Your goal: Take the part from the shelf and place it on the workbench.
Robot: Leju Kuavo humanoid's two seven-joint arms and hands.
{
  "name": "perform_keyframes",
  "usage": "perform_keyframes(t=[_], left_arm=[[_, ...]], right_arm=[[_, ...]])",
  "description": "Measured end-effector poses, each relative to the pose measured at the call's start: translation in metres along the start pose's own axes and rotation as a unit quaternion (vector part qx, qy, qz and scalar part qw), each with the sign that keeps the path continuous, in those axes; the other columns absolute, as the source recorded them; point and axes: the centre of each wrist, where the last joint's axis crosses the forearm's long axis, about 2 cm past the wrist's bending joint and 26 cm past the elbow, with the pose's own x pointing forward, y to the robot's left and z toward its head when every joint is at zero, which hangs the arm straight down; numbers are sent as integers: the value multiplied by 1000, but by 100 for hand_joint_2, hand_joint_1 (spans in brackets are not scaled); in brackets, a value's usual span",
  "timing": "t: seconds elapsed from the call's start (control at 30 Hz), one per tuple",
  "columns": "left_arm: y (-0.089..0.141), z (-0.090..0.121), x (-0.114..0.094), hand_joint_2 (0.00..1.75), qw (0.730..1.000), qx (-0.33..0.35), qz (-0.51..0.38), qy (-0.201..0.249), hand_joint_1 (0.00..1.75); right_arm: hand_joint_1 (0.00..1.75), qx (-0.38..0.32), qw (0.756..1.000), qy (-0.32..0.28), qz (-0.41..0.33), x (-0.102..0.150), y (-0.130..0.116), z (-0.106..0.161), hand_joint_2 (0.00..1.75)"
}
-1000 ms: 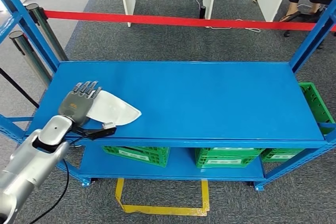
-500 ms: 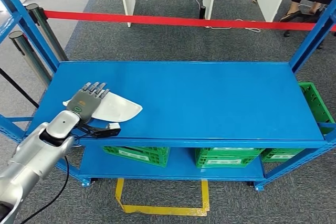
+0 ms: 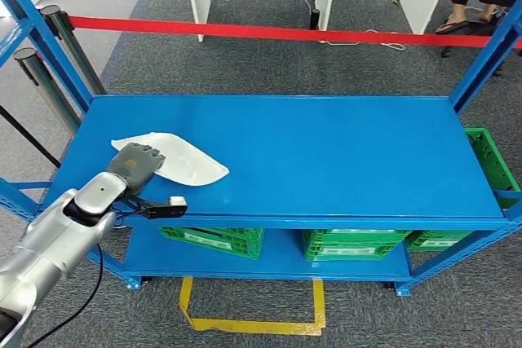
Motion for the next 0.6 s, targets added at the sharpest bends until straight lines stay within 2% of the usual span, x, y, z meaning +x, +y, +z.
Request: perform_keyframes(t=[0.33,0.6], left_arm=[[-1,-1,-1,175,1000,3,-8,-7,175],[-12,3,6,175,999,40,-12,-11,175]], right_arm=[[0,0,1000,0,0,0,0,0,175],[0,0,1000,0,-1,0,0,0,175]])
